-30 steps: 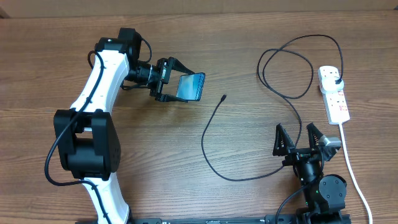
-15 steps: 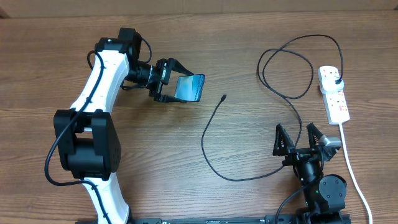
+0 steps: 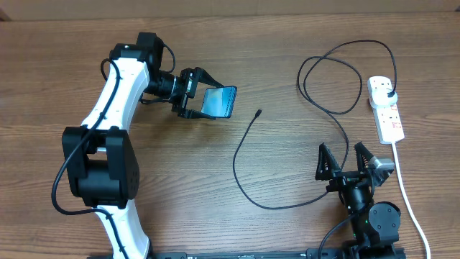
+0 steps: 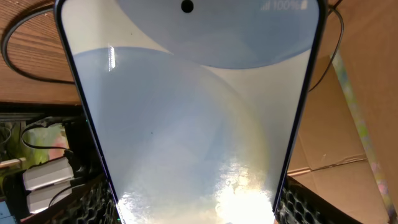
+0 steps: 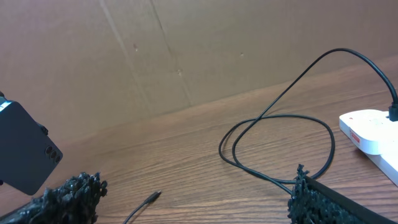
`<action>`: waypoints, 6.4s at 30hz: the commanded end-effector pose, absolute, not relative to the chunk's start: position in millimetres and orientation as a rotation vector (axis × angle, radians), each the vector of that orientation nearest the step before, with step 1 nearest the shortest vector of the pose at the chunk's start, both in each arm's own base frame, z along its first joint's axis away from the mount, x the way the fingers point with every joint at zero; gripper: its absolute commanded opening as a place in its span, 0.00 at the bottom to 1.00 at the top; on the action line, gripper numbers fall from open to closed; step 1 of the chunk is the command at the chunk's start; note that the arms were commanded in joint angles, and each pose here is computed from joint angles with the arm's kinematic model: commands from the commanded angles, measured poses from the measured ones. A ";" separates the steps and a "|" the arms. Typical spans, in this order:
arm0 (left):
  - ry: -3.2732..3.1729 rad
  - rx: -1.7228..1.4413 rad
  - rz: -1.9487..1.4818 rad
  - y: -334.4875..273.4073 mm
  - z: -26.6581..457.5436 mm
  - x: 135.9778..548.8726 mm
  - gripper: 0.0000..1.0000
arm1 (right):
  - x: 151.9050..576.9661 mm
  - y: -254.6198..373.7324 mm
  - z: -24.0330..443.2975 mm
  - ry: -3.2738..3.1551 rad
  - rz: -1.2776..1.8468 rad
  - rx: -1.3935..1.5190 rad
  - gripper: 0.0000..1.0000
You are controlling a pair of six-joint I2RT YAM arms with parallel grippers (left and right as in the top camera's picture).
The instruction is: Plug charger to phone and switch on socket
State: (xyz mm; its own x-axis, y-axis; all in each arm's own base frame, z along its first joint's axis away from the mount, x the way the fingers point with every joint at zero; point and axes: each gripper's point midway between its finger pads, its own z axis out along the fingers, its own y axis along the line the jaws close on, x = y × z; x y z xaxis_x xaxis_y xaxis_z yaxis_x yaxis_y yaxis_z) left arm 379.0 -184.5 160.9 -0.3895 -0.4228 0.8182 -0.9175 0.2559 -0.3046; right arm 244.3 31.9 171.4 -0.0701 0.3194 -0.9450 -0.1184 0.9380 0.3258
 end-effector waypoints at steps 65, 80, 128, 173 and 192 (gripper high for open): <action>-2.584 1.446 0.345 -115.5 90.2 384.8 0.63 | 244.5 32.1 169.4 1.600 0.364 0.157 1.00; -2.557 1.416 0.304 -114.9 90.5 372.7 0.64 | 243.5 38.4 169.9 1.602 0.436 0.172 1.00; -2.495 1.405 0.449 -137.8 96.5 377.9 0.64 | 348.2 153.4 171.1 2.511 1.040 0.427 0.84; -2.254 1.323 0.739 -192.3 123.2 373.7 0.64 | 357.9 291.4 131.7 2.480 1.142 0.439 0.35; -2.257 1.308 0.736 -197.0 123.4 371.3 0.63 | 349.9 299.8 129.1 2.499 1.142 0.414 0.17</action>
State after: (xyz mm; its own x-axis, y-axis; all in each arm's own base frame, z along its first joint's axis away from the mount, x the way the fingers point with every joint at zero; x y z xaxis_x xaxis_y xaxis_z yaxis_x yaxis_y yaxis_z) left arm 366.8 -190.9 110.8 -0.4517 -0.6656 0.5942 -0.8843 0.4224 -0.1990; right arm 346.1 296.7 122.2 -0.8974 0.3984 -0.1896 0.1216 0.6364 0.7617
